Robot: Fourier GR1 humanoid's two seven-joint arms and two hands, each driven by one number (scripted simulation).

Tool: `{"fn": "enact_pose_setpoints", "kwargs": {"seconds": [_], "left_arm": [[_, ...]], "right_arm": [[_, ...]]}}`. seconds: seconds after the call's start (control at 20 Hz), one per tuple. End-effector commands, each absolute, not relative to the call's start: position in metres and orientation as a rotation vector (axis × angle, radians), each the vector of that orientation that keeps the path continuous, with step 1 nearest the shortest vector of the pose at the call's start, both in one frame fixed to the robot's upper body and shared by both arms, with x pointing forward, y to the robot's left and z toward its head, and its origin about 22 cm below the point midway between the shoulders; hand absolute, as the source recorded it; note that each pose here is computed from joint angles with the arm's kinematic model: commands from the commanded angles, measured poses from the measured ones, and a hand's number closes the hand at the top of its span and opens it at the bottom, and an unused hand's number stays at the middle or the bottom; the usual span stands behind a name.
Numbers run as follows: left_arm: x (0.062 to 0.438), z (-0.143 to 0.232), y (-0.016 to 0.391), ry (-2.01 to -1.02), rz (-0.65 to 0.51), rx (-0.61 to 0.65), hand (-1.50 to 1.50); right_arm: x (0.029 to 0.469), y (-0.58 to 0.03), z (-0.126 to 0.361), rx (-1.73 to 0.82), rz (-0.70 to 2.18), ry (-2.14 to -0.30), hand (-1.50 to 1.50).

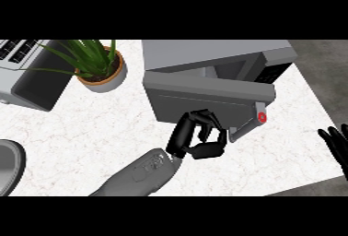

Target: Pick up the milk, place it into the microwave and close the microwave

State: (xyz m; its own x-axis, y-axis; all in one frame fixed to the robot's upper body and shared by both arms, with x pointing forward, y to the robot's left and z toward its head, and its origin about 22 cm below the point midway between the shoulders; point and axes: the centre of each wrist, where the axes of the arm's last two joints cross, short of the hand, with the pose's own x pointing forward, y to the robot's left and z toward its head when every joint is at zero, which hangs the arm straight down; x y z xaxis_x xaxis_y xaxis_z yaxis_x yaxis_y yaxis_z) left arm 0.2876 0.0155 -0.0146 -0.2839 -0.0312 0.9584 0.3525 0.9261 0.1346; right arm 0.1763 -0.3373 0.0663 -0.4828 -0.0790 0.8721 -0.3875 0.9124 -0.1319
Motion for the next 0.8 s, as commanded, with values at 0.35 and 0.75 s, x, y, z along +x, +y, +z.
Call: {"fn": "enact_pose_setpoints", "kwargs": {"seconds": [0.35, 0.75], "left_arm": [[0.324, 0.021, 0.006, -1.817, -0.197, -0.067, -1.50], [0.329, 0.033, 0.005, -1.808, -0.048, -0.044, -1.50]], "right_arm": [[0.198, -0.350, 0.110, 0.259, 0.495, -2.151, -1.50], [0.206, -0.369, 0.178, -0.133, 0.751, -2.269, 1.50]]}}
